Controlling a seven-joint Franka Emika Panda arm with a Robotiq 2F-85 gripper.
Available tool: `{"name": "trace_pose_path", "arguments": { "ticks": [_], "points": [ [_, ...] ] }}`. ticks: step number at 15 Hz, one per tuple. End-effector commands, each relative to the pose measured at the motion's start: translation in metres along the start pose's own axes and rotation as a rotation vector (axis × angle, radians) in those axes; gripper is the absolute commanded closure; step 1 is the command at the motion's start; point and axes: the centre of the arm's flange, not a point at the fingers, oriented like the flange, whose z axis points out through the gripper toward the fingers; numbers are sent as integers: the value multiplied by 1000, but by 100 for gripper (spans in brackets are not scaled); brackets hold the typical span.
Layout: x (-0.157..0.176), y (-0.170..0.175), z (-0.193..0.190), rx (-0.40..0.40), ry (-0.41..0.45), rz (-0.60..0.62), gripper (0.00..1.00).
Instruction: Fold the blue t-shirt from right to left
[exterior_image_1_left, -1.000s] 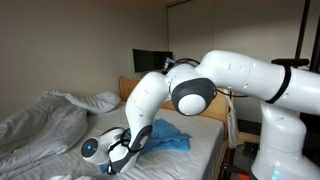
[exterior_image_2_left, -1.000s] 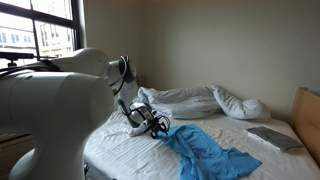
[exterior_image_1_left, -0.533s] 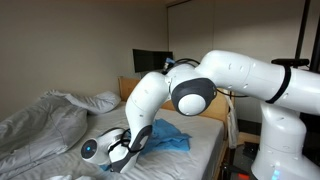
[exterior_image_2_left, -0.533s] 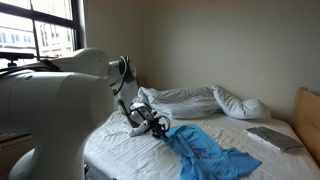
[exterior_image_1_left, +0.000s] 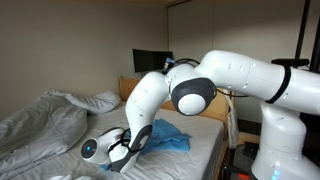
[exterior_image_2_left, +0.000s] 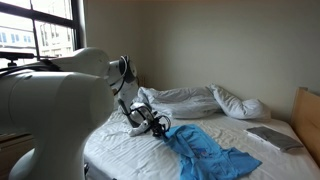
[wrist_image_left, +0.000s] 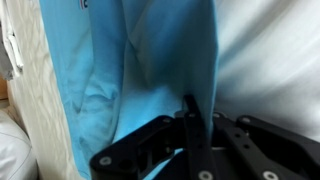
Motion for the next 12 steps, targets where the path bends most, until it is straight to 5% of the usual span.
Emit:
{"name": "trace_pose_path", "arguments": {
  "ticks": [1, 6, 12],
  "points": [
    [-2, 27, -10, 40, -21, 6, 96],
    [11, 113, -14, 274, -36, 8, 94],
    [3, 237, 31, 553, 6, -32, 95]
  ]
}}
